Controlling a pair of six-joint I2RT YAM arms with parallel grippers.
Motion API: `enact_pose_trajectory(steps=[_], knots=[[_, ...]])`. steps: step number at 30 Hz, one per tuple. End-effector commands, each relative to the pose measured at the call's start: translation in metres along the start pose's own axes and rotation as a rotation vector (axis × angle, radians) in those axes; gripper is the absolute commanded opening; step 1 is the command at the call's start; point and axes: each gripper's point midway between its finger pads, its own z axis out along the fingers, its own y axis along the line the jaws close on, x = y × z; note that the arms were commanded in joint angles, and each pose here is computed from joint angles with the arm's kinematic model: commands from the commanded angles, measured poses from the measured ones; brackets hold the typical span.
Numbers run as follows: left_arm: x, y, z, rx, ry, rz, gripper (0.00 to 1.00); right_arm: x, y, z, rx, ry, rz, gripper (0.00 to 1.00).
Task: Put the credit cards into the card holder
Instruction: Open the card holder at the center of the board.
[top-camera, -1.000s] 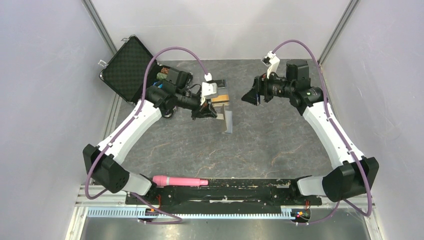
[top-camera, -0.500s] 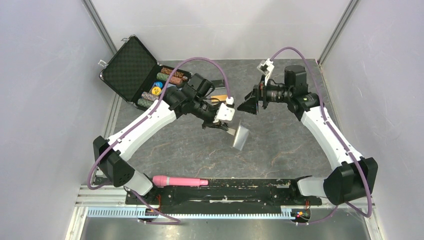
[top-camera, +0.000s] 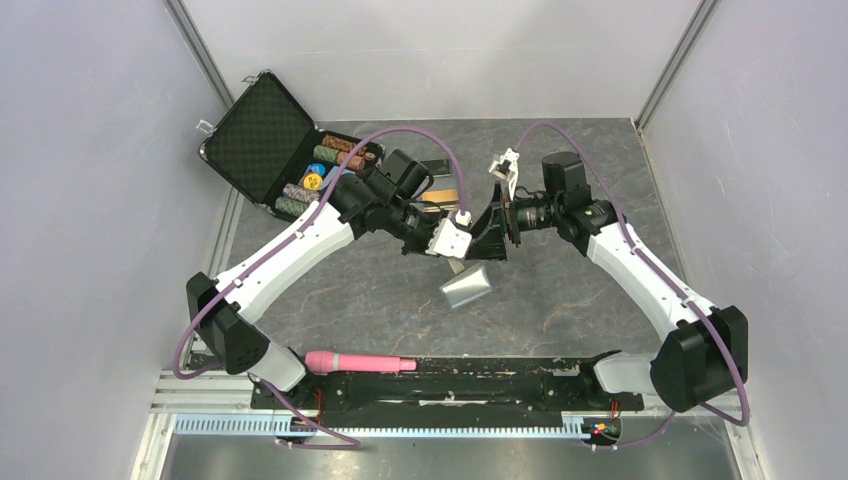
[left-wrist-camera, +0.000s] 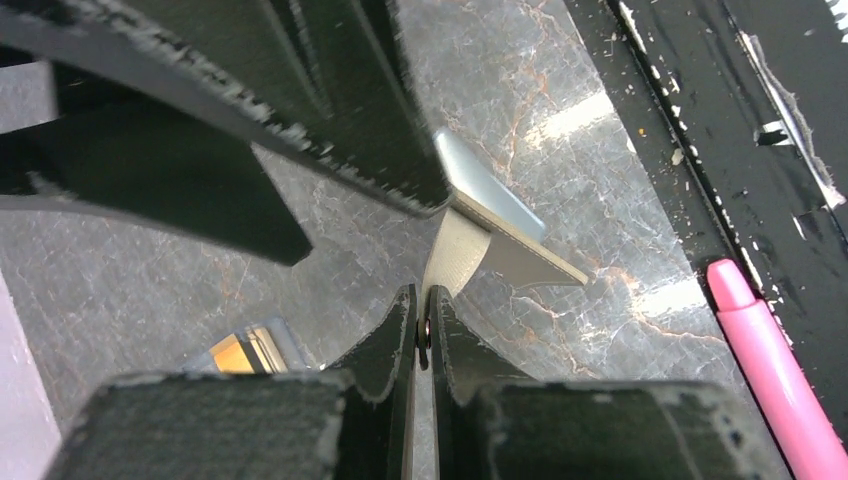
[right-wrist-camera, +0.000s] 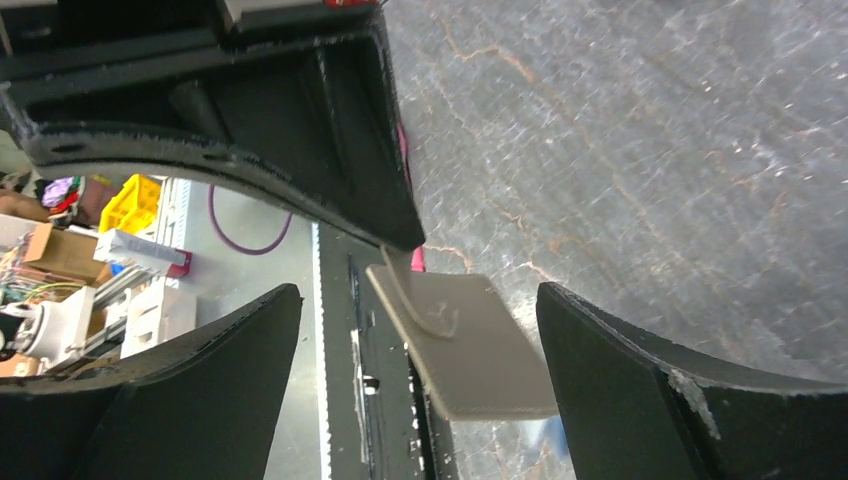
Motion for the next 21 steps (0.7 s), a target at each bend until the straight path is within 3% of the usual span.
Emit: enact_pose_trajectory(steps=[1,10,21], knots=[[-0.005,0.016,-0.014,-0.069,0.034,0.138,0.02,0.009,0.024,-0.002,-0.079,0.02,-0.015,0.9],[-0.009,0.03,-0.015,-0.115,0.021,0.17,0.02,0.033,0.009,0.006,0.033,0.104,-0.05,0.89],[-0.007,0.041,-0.018,-0.159,0.014,0.118,0.02,0.049,-0.003,0.015,0.139,0.194,-0.077,0.8]])
